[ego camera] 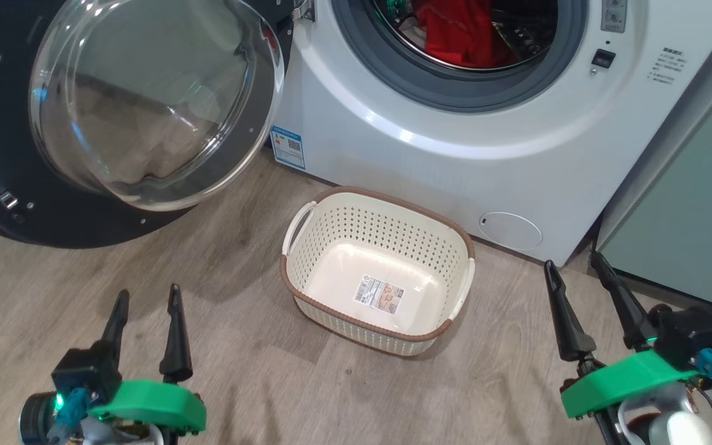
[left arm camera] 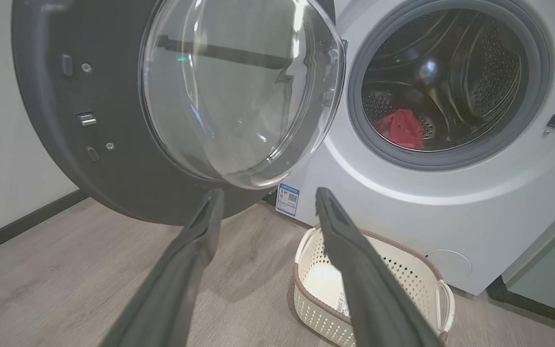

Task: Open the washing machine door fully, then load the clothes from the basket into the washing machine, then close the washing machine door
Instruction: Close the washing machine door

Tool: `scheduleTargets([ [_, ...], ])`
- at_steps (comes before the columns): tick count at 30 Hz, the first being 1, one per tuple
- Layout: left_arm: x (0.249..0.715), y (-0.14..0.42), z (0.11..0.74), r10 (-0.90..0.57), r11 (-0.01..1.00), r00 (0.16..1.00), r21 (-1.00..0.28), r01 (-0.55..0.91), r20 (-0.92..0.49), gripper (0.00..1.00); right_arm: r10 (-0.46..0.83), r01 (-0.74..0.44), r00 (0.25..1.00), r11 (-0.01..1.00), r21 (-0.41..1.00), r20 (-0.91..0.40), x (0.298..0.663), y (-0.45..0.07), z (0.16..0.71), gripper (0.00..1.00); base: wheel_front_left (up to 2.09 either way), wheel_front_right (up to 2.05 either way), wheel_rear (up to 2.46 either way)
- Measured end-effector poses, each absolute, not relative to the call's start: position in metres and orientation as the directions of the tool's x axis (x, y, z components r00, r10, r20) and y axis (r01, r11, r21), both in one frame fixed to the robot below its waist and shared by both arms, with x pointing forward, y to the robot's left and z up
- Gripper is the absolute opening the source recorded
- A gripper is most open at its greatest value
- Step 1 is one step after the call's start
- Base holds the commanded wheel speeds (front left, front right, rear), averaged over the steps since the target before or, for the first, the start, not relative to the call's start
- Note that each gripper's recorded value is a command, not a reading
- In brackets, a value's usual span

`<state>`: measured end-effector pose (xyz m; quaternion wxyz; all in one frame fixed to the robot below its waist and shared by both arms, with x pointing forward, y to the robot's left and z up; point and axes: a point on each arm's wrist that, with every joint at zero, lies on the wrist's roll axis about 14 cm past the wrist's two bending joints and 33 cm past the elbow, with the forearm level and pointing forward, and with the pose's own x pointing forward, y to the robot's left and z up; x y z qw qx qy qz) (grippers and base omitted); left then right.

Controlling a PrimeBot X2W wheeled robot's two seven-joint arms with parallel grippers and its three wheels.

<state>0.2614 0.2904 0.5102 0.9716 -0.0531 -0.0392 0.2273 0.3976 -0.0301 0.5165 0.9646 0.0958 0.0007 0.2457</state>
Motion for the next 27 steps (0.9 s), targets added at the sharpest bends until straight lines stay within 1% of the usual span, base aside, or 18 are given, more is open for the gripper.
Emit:
scheduleTargets([
  [10,0.262,0.29,0.51,0.447,0.891,0.893,-0.119,-0.438,0.051,1.0,0.473,-0.472,0.88,0.862,0.186,0.042,0.397,-0.031,0.515,1.0,0.0,0.0,0.0],
  [11,0.262,0.29,0.51,0.446,0.891,0.894,-0.119,-0.438,0.051,0.76,0.472,-0.471,0.88,0.862,0.186,0.042,0.397,-0.031,0.515,1.0,0.0,0.0,0.0],
  [12,0.263,0.289,0.51,0.444,0.892,0.895,-0.119,-0.436,0.051,0.0,0.472,-0.471,0.88,0.862,0.186,0.042,0.397,-0.031,0.515,1.0,0.0,0.0,0.0],
  [23,0.264,0.289,0.513,0.441,0.893,0.896,-0.126,-0.431,0.06,0.0,0.472,-0.47,0.881,0.862,0.187,0.039,0.398,-0.031,0.514,1.0,0.0,0.0,0.0],
  [24,0.265,0.288,0.516,0.439,0.892,0.896,-0.157,-0.425,0.07,0.0,0.472,-0.47,0.881,0.862,0.188,0.039,0.398,-0.031,0.514,1.0,0.0,0.0,0.0],
  [27,0.268,0.288,0.54,0.451,0.845,0.883,-0.384,-0.373,0.135,0.0,0.474,-0.472,0.88,0.861,0.188,0.039,0.398,-0.03,0.514,1.0,0.0,0.0,0.0],
])
